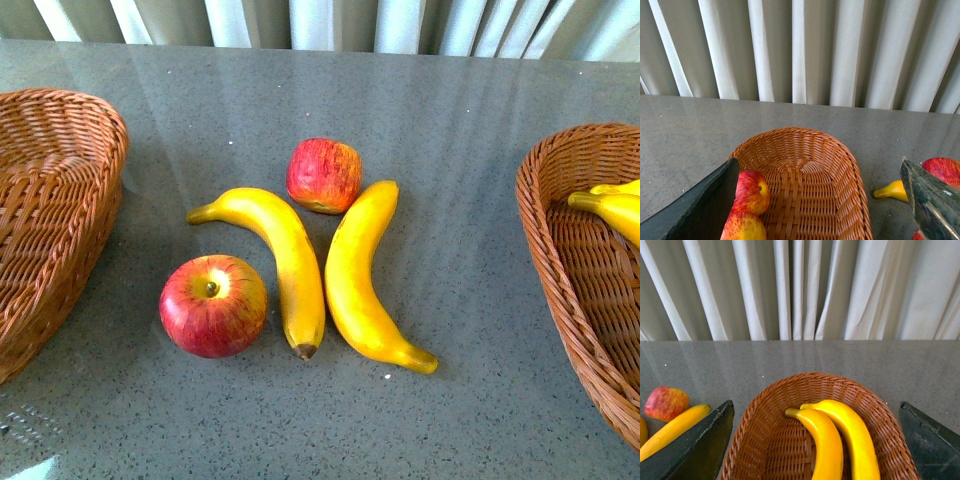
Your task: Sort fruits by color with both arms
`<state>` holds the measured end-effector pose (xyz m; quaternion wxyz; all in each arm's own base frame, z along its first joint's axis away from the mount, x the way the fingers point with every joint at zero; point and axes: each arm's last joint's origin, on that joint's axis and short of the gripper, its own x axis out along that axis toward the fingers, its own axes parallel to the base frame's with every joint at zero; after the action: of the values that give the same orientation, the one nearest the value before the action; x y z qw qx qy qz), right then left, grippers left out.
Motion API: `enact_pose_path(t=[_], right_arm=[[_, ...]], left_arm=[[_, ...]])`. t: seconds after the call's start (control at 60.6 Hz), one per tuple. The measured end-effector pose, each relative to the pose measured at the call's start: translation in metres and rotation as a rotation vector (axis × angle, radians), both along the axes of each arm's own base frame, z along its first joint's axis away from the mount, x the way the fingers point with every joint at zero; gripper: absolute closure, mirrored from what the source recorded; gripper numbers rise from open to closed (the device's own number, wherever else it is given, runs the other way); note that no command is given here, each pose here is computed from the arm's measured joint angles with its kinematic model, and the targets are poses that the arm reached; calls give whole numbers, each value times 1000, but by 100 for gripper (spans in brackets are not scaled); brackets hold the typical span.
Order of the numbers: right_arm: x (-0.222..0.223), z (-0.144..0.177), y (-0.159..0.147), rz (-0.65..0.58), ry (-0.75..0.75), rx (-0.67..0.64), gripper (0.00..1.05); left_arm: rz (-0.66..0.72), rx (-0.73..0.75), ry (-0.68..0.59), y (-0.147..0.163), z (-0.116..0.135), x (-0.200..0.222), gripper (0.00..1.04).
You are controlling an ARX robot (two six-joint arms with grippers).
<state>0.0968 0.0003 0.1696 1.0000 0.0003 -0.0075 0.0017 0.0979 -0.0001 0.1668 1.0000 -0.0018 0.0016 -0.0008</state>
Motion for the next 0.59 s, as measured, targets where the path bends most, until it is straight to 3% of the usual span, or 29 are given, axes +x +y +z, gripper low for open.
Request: enact_pose_path(t=[0.594], right_arm=[[0,0,0,0,0,0,9]], left_arm=[[0,0,0,0,0,0,9]])
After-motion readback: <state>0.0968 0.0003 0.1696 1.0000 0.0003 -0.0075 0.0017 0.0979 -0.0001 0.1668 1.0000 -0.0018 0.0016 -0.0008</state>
